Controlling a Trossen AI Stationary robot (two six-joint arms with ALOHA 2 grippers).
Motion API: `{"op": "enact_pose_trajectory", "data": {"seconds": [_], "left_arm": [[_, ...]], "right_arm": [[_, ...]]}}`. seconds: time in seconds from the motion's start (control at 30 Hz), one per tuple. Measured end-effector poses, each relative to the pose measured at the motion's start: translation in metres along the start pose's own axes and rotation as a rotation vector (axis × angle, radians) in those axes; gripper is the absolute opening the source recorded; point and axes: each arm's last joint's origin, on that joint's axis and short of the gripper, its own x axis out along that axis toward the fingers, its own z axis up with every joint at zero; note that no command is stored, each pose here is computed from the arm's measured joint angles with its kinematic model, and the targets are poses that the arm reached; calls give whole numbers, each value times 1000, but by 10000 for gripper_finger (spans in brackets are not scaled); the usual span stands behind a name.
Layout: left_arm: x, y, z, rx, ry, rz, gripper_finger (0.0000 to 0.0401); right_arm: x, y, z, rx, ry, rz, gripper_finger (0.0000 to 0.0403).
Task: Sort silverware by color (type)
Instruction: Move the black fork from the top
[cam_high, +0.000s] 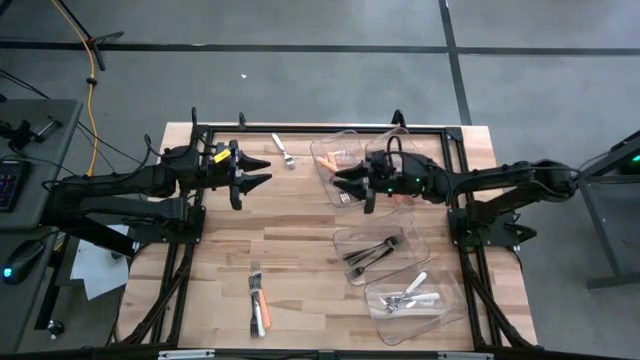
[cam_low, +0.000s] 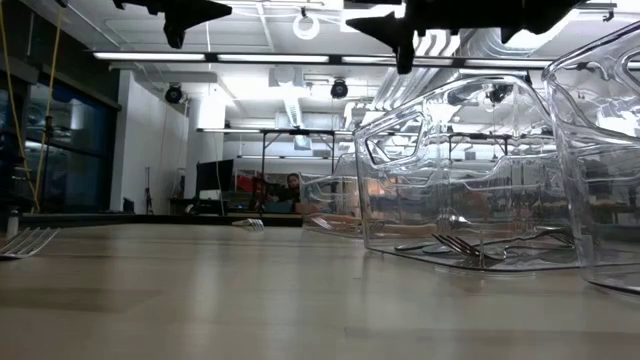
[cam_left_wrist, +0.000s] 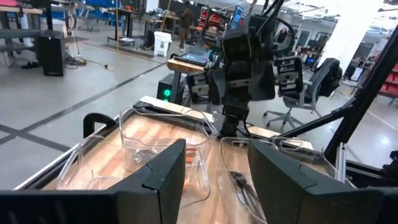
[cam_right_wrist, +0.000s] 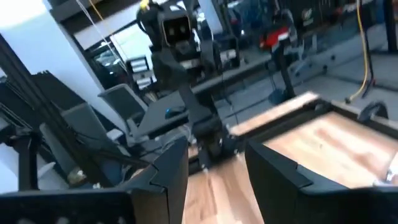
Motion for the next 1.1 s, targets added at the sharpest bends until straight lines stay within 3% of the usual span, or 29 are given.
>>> {"op": "enact_pose_trajectory", "data": {"seconds": [0.3,1.1], "left_arm": [[0,0,0,2,2,1,161],[0,0,0,2,2,2,161]], "right_arm": [[1,0,0,-250,25,0,144],[1,-1,0,-253,11,-36,144]]}}
